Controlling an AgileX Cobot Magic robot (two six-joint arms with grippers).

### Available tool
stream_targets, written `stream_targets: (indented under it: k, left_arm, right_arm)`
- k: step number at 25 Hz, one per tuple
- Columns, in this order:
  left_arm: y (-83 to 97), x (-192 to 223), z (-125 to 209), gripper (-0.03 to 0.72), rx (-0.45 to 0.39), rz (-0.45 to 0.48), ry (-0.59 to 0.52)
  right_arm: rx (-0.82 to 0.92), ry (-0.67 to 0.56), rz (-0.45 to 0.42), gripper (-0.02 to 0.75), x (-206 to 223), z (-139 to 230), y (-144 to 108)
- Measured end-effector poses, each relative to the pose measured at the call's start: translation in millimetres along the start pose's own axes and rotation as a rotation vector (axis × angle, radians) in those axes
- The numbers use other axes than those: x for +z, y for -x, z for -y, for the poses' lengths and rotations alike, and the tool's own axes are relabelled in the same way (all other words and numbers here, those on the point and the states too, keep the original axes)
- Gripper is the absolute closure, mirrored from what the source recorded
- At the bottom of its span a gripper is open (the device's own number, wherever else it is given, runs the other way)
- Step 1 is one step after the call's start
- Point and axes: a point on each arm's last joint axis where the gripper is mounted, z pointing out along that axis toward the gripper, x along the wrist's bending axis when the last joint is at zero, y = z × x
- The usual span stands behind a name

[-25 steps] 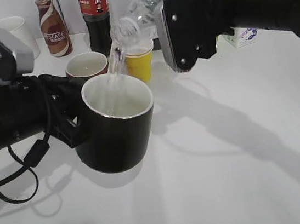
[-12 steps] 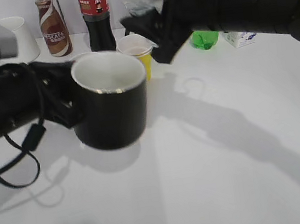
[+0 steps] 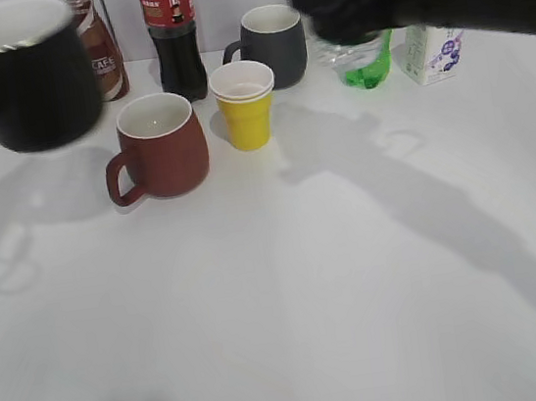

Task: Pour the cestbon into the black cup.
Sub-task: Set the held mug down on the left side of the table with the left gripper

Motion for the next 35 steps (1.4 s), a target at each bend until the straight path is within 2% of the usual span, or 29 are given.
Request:
stream_targets:
  k: [5,7,10,13,17,26,32,35]
  left_arm:
    - [-48.1,17.8,13.2,0.630,-0.021,-0.142,-0.004]
    - [-59.1,28.6,27.1,0.630,-0.034,-0.159,-0.009]
    - [-66.5,42.6,51.0,0.630,-0.029,-0.154,-0.003]
    - [-69.1,50.4,81.5,0.630,-0.038,-0.141,-0.026]
    - [-70.2,52.0,116.8,0.630,-0.060,-0.137,-0.116]
    - [-66.2,49.0,127.7,0.622,-0.068,-0.104,-0.112]
    - [-61.1,32.1,134.6,0.470,-0.098,-0.115,-0.125]
    - [-59.2,24.4,133.4,0.441,-0.109,-0.128,-0.128]
  right_arm:
    - [0.030,-0.046,0.080,0.275,-8.3,17.0,26.9]
    - [0.039,-0.071,0.085,0.275,-11.5,26.7,28.3]
    - [0.047,-0.088,0.080,0.275,-14.6,35.9,27.1]
    - [0.050,-0.094,0.076,0.275,-15.9,39.7,26.2]
    - [0.050,-0.080,0.071,0.275,-15.7,38.5,25.7]
    - [0.058,-0.071,0.068,0.275,-15.6,37.7,25.5]
    - [0.074,-0.071,0.069,0.275,-15.6,37.6,25.5]
    - [0.076,-0.070,0.068,0.275,-15.6,37.6,25.4]
